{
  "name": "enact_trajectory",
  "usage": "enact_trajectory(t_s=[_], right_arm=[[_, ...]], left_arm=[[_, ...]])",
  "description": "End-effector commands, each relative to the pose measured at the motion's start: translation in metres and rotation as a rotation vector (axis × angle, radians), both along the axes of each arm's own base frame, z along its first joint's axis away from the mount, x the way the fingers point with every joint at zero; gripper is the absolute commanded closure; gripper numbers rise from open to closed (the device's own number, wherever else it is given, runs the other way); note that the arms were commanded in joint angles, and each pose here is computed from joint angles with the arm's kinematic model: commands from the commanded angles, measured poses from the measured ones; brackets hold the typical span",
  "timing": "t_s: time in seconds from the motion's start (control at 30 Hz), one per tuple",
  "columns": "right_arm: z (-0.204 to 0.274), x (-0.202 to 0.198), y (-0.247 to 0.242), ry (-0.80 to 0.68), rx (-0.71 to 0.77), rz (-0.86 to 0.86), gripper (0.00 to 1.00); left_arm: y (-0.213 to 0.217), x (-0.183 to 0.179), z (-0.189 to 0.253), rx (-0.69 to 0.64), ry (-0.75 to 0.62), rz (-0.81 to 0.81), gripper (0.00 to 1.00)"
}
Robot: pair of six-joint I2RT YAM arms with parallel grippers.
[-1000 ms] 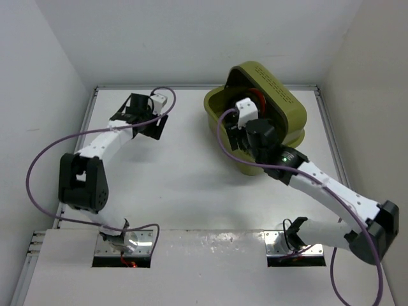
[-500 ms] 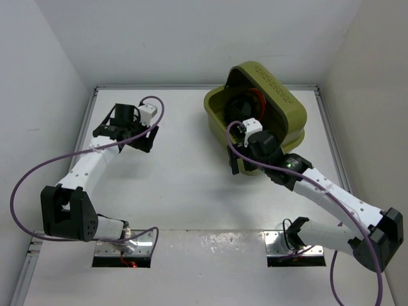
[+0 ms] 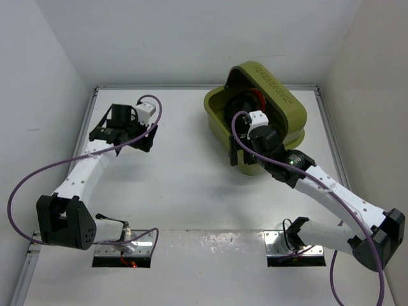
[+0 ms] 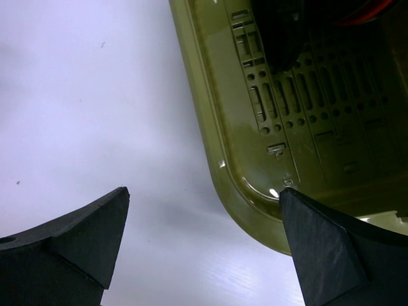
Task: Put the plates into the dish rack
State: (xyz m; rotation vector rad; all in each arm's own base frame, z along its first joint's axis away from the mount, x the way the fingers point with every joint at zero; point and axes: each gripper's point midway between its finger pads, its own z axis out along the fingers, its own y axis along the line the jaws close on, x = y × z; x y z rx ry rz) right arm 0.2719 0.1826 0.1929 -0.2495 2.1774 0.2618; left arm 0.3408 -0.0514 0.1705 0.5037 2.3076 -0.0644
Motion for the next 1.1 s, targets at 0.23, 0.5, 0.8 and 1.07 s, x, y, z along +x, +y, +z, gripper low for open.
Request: enact_trajectory(t_s=[0.23,0.5,0.8,1.07], right_arm=[[0.015,0.005,-0.006,-0.058,0.025,-0.042,0.0],[0.013,0.004,-0.008,-0.058,0.037,-0.061,0.0],[0.009,0.001,-0.012,-0.052,0.023,-0.059,0.0],[0.003,0.001,-0.014,-0.047,0.019,-0.074,0.0]], left_arm=[[-0.007,-0.002,0.004,-0.045,-0.028,-0.014,0.23],[-0.005,-0.003,0.0,-0.057,-0.016,-0.005,0.23],[-0.007,-0.006,-0.004,-0.062,-0.006,-0.011,0.23],[-0.007,-0.006,-0.004,-0.062,-0.006,-0.011,0.23]])
